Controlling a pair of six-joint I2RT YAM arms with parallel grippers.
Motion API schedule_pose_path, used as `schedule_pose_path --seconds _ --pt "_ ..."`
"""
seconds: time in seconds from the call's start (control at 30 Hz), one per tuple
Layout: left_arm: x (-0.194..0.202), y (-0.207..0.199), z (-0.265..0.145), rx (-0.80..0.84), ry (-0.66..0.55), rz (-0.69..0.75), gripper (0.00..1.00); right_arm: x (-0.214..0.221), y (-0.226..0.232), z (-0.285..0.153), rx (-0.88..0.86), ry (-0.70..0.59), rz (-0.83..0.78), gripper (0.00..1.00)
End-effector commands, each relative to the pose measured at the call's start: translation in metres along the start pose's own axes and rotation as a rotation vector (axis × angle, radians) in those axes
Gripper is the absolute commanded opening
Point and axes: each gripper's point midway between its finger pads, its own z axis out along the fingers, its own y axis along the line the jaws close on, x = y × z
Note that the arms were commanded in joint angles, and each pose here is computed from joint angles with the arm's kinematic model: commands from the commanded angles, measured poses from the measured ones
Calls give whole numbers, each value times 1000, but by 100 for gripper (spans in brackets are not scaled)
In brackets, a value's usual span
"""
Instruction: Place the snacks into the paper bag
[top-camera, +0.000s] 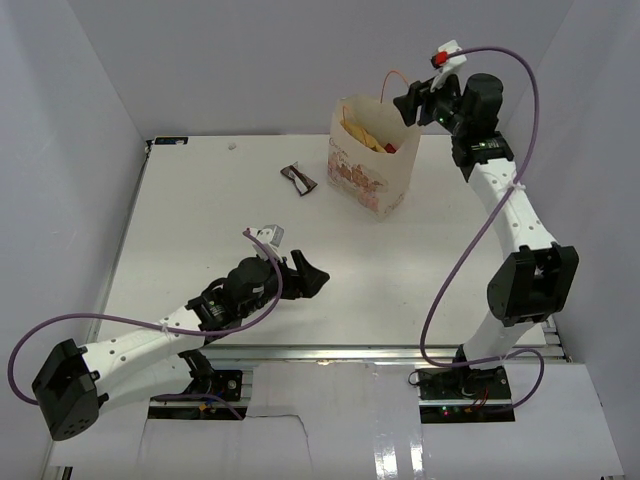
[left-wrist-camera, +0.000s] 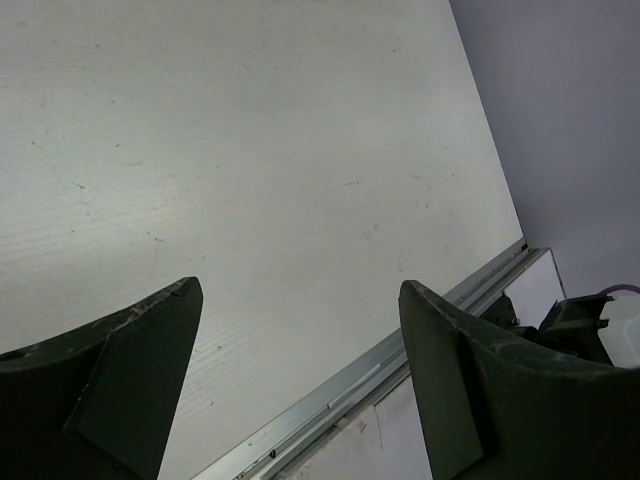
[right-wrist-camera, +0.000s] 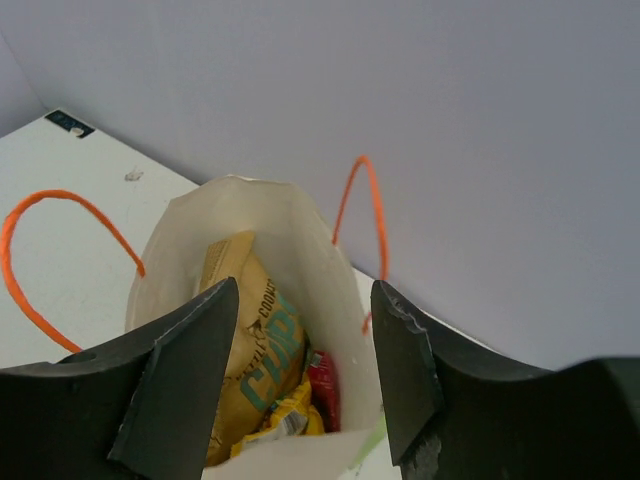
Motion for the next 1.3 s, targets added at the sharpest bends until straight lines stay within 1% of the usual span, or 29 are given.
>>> schedule_pose_path --seconds 0.0,0.07,0.1,0.17,0.2,0.23,0.27,0.33,0.37,0.4,0.47,0.53,0.57,0.63,0.73,0.77,0.8,0.83,0.93,0.97,1.07,1.1,1.13,1.2,1.23,1.27 --pt "-11 -5 0 4 -29 -2 90 -46 -34 -35 102 -103 11 61" --pt "-11 -4 0 0 -29 -5 90 -30 -45 -43 129 -63 64 61" --pt "-10 -3 -1 -3 -30 -8 90 -17 -56 -49 161 -24 116 61" --pt "-10 -2 -1 -8 -30 -10 90 4 -64 -54 191 27 193 60" --pt "-9 -1 -1 -11 -29 -11 90 25 -82 -63 246 80 242 59" --pt "-9 -1 -1 -11 -29 -16 90 36 -87 -64 264 107 276 58" --pt "-9 0 -1 -13 -29 -19 90 57 -97 -64 295 145 340 58" --pt "-7 0 -1 -16 -24 -20 90 92 -103 -63 324 236 430 58" --pt "-7 1 0 -17 -20 -24 90 89 -108 -59 339 243 462 58" --pt "-7 1 0 -18 -19 -23 90 127 -114 -49 356 325 516 58" --pt "-6 0 0 -22 -13 -28 90 171 -112 -42 337 420 576 60" --pt "-5 0 0 -25 -8 -37 90 188 -103 -31 256 437 585 62" --pt "-5 0 0 -27 -6 -42 90 208 -98 -25 219 471 593 64" --pt "-4 1 0 -31 -3 -52 90 214 -97 -15 170 471 549 65" --pt "-2 2 0 -35 -1 -79 90 232 -84 0 49 482 504 66" --pt "-1 3 1 -38 2 -84 90 238 -70 5 -39 481 507 66" --pt "0 2 1 -38 6 -86 90 241 -64 6 -81 483 493 65" --pt "1 3 3 -42 9 -89 90 246 -43 8 -190 486 490 65" --pt "1 3 5 -45 17 -91 90 247 -23 9 -312 475 445 64" --pt "1 1 6 -44 18 -90 90 247 -11 9 -373 472 453 63" --pt "4 1 9 -47 33 -85 90 250 -4 6 -421 477 446 61" --pt "6 3 11 -52 40 -81 90 249 13 11 -458 483 438 60" --pt "7 2 12 -48 43 -77 90 250 14 11 -460 488 435 60" --pt "7 1 14 -46 47 -73 90 260 5 14 -383 524 419 56" --pt "9 2 15 -47 53 -69 90 263 -2 16 -332 540 414 56" --pt "9 3 15 -51 55 -67 90 272 -18 19 -221 576 402 60"
